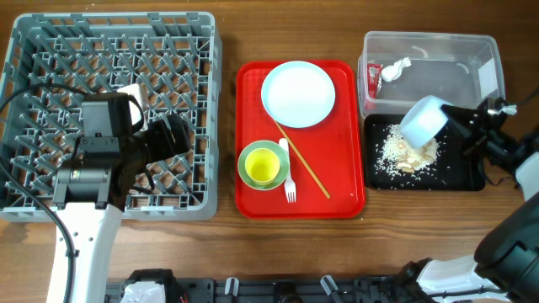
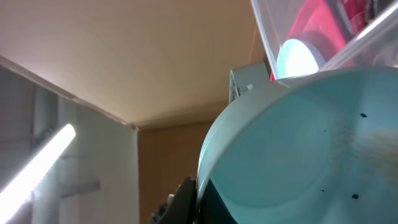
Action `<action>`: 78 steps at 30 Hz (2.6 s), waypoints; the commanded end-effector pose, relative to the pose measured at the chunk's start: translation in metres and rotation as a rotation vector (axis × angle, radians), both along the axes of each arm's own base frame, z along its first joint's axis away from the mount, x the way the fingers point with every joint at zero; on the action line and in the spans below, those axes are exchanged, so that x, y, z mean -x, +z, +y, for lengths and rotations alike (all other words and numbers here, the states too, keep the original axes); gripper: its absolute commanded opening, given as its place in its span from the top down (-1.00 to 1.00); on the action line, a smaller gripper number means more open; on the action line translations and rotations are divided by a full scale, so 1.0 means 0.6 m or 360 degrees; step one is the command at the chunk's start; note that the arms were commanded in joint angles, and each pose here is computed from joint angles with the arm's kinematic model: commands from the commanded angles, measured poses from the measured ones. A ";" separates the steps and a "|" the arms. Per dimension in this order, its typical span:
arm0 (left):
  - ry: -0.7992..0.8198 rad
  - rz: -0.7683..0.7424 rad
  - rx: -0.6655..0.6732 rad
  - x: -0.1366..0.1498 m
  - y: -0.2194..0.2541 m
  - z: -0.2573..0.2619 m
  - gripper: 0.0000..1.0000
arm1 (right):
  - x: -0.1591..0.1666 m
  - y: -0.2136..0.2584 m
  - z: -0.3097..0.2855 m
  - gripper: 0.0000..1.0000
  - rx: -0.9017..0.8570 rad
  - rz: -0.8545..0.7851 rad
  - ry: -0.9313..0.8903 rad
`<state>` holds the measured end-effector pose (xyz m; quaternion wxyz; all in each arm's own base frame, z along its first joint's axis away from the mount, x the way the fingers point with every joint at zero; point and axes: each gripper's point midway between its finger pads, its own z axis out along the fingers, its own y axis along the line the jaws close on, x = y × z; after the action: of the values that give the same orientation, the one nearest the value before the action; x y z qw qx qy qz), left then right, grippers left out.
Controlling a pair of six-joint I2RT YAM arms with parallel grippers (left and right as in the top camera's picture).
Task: Sort waste into correct bins and load items into the dishwasher rack
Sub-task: 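Tip the blue bowl over the black tray to dump the rice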
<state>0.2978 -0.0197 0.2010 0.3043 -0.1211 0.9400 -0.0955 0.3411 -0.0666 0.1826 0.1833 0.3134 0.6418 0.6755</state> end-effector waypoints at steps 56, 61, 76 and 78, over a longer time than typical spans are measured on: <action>0.0000 -0.0022 -0.0025 -0.001 0.011 0.005 -1.00 | 0.012 0.002 0.166 0.91 0.1931 0.0263 -0.0238; 0.0000 -0.0023 -0.0025 -0.001 0.011 0.005 -1.00 | 0.009 0.018 0.185 0.92 0.1572 0.0097 -0.0020; 0.0000 -0.0021 -0.0024 -0.001 0.011 0.005 -1.00 | 0.020 0.076 0.126 0.92 0.0108 -0.0341 0.0342; 0.0000 -0.0021 -0.0024 -0.001 0.011 0.005 -1.00 | 0.011 0.048 0.106 0.91 0.0141 -0.0255 0.0274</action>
<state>0.2961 -0.0197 0.1997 0.3002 -0.1215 0.9413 -0.0949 0.3355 0.0085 0.2026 0.1965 0.1900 0.7209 0.6368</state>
